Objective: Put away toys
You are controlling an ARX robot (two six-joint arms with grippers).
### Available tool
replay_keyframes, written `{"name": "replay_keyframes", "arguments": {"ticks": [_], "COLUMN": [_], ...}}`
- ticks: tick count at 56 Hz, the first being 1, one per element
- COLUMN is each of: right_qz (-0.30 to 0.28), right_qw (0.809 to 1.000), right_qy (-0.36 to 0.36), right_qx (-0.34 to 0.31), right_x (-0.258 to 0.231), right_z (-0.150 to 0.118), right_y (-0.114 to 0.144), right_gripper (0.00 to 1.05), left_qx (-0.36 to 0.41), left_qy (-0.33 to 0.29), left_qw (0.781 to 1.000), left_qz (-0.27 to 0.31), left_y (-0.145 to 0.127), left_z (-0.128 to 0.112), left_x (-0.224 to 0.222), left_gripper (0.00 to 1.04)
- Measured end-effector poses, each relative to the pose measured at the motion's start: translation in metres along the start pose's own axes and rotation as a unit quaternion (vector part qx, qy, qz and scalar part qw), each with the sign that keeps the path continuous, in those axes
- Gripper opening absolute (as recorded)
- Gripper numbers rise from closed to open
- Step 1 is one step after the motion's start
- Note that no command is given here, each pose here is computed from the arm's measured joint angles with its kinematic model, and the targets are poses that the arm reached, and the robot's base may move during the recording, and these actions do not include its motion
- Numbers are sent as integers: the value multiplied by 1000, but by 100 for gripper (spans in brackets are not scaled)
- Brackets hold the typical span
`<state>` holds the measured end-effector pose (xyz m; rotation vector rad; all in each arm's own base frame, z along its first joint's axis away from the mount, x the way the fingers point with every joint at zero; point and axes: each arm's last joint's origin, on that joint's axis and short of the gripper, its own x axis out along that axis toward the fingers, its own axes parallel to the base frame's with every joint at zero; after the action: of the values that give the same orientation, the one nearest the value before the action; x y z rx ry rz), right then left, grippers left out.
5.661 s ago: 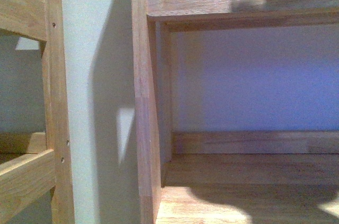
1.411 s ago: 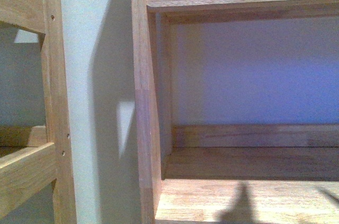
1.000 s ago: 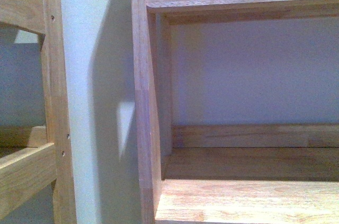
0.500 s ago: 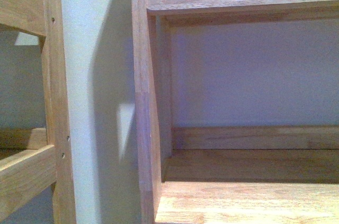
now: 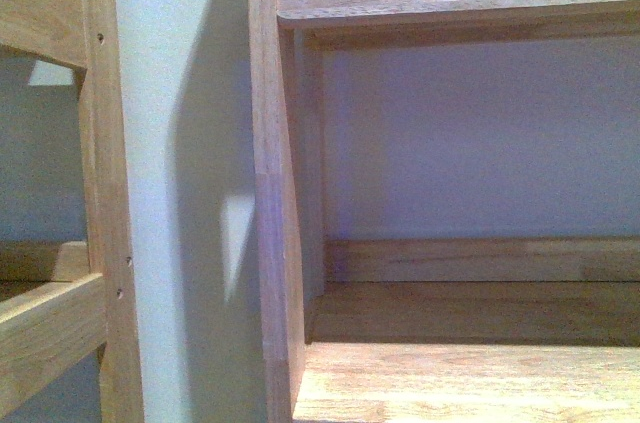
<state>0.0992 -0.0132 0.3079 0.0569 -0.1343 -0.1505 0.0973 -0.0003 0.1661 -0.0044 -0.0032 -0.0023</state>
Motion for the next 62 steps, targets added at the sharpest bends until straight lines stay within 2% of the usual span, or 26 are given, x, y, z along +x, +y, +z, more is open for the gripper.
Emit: {"name": "replay_keyframes", "arguments": {"ticks": [6,11,20,31,62], "right_qz": [60,62,74,75,75], "right_qw": [996,996,994,994,994], "right_qy": [58,66,71,72,73], "right_qx": [-13,-18,-25,-27,-27], "right_x": [-4,-6,-11,-14,-19], "right_z": [-16,-32,-69,-89,-122], "right_y": [2,7,8,7,4], "right_gripper": [79,67,31,2,4], "left_qx": [0,0,0,0,0], "left_qy": [0,0,0,0,0], "left_qw": [1000,1000,1000,1000,1000], "left_qz": [0,0,0,0,0], "left_y": [0,0,0,0,0], "left_z": [0,0,0,0,0], "left_x": [0,0,0,0,0], "left_gripper": [99,99,99,99,99]}}
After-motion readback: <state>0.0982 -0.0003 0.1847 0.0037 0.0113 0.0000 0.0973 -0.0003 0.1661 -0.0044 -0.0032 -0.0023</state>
